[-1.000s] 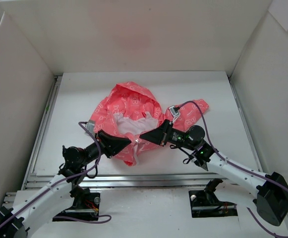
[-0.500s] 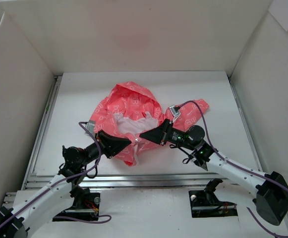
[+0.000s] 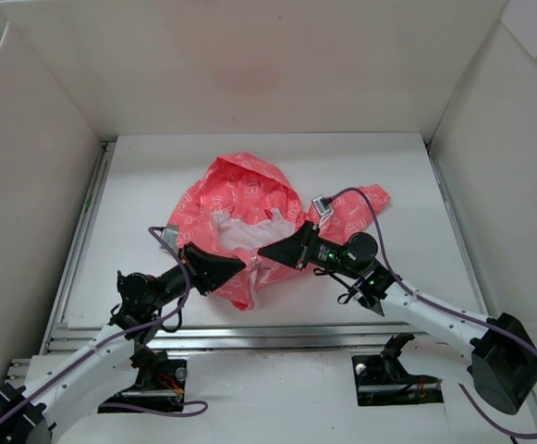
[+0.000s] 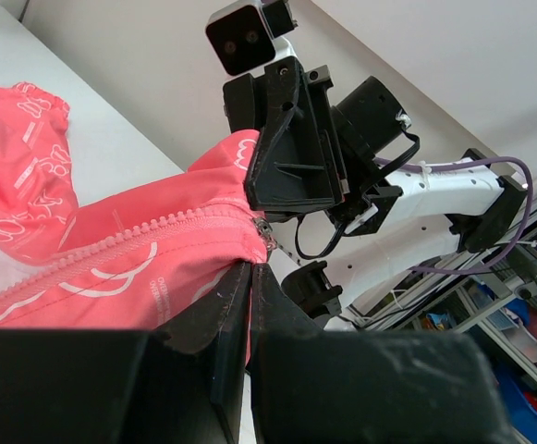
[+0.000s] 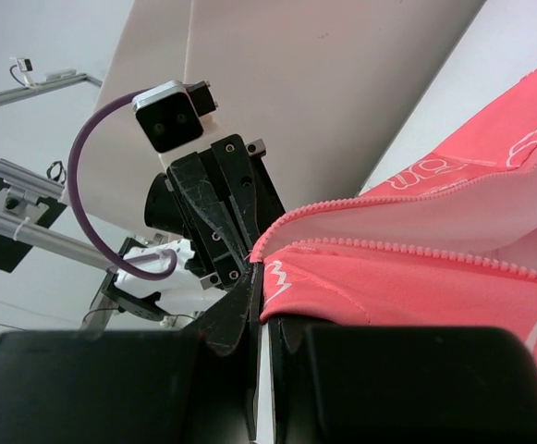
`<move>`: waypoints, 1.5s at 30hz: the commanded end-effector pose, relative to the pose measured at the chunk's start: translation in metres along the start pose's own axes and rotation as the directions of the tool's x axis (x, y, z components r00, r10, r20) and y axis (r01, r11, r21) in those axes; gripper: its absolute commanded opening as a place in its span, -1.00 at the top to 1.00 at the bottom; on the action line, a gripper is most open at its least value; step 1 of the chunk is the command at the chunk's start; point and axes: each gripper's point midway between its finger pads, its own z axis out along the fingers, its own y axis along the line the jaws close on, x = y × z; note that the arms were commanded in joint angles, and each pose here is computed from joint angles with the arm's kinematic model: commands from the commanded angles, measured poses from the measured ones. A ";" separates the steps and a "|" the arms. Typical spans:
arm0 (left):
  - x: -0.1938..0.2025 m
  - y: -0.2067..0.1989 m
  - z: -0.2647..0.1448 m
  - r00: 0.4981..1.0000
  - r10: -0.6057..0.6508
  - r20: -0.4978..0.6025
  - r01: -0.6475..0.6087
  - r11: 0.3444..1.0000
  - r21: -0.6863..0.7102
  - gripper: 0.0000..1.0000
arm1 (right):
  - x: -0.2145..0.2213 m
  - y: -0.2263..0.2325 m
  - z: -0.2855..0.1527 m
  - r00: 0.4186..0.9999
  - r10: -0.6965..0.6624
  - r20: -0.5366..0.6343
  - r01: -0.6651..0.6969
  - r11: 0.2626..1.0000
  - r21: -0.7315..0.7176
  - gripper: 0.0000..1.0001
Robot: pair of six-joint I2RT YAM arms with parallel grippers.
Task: Zip up the jacket
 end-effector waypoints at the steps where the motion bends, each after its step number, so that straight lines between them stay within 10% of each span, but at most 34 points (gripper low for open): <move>1: -0.016 -0.028 0.004 0.997 0.056 0.043 -0.060 0.992 0.110 1.00 | -0.020 0.047 0.007 0.995 -0.075 0.061 0.083 0.984 -0.157 1.00; 36: 0.002 -0.032 -0.005 0.984 0.136 -0.115 -0.129 0.990 0.060 1.00 | -0.003 0.021 0.031 0.984 -0.059 -0.169 0.056 0.998 -0.022 1.00; 42: -0.009 0.026 -0.024 0.999 0.033 -0.021 -0.038 0.948 -0.317 0.81 | 0.013 -0.002 0.009 0.991 -0.045 -0.123 0.047 0.999 0.015 1.00; 45: -0.034 0.071 -0.039 0.997 0.045 0.067 0.002 0.810 -0.587 0.47 | 0.026 -0.022 -0.006 0.993 -0.024 -0.118 0.032 0.997 0.069 1.00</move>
